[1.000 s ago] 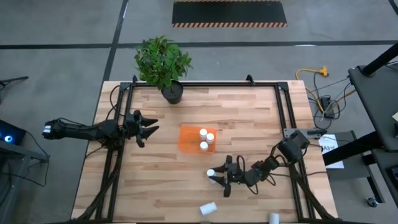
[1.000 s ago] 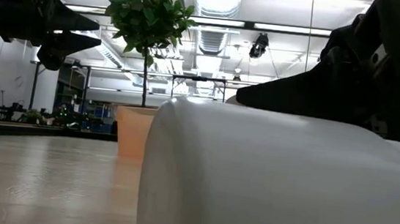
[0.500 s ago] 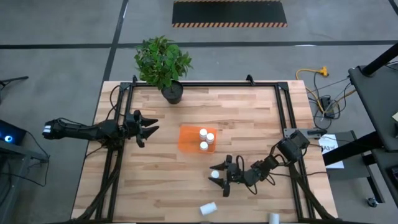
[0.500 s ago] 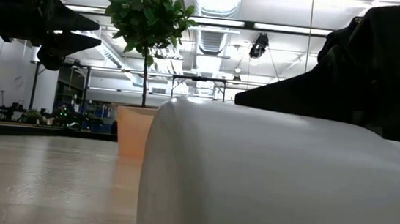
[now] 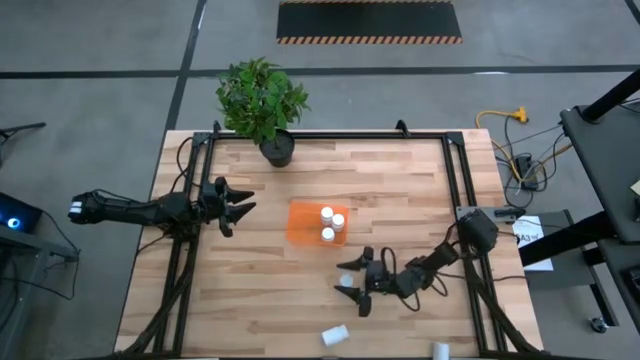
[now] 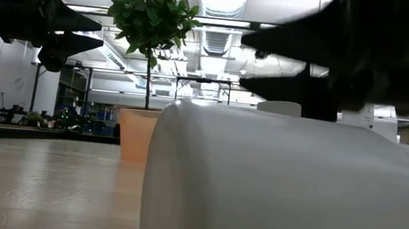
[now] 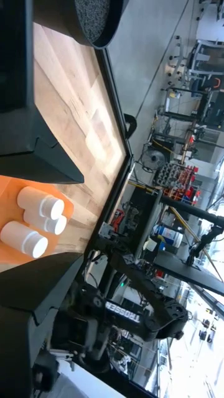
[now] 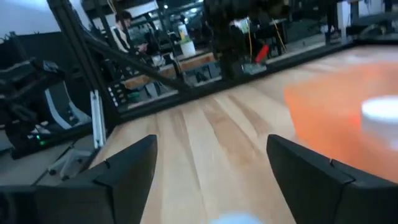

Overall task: Pick and place pill bottles into a basket
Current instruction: Adjust the white pill bottles on the table

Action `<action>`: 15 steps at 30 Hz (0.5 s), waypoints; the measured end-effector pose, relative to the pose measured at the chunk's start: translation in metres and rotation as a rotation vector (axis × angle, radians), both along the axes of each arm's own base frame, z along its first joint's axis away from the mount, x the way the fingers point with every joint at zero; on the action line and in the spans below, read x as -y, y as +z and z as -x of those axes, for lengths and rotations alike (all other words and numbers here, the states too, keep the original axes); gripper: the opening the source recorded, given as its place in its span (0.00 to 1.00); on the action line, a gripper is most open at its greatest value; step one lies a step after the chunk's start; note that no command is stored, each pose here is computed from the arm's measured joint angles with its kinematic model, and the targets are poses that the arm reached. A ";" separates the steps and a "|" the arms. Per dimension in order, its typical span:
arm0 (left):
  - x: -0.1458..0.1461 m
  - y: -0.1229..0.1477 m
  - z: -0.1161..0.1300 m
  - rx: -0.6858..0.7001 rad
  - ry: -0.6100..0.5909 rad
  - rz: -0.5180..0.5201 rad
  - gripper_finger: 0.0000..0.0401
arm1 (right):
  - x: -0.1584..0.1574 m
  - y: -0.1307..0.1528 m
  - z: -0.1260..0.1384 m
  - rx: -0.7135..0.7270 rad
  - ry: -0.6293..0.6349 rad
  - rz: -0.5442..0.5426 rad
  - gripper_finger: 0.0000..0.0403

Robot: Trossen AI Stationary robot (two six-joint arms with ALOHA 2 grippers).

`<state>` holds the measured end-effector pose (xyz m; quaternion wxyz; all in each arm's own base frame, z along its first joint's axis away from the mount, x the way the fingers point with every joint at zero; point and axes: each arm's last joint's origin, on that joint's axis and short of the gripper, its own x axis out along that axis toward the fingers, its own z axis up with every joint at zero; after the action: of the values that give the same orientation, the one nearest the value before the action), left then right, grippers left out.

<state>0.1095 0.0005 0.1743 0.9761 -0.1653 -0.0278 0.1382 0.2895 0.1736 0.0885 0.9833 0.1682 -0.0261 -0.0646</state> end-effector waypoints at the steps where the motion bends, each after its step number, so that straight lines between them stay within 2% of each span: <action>1: 0.000 0.000 0.000 0.000 0.000 0.000 0.43 | 0.000 0.006 0.000 0.001 0.002 0.006 0.73; 5: 0.000 0.000 0.000 0.000 0.000 0.000 0.43 | -0.007 0.030 0.003 -0.092 0.106 0.035 0.76; 11: 0.000 0.000 0.000 0.000 0.000 0.000 0.43 | -0.017 0.074 0.012 -0.472 0.420 0.094 0.76; 15: 0.000 0.000 0.000 0.000 0.000 0.000 0.43 | -0.019 0.102 0.017 -0.635 0.548 0.210 0.75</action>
<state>0.1095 0.0005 0.1742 0.9761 -0.1652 -0.0278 0.1383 0.2727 0.1928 0.1908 0.9352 0.0395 0.3168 0.1535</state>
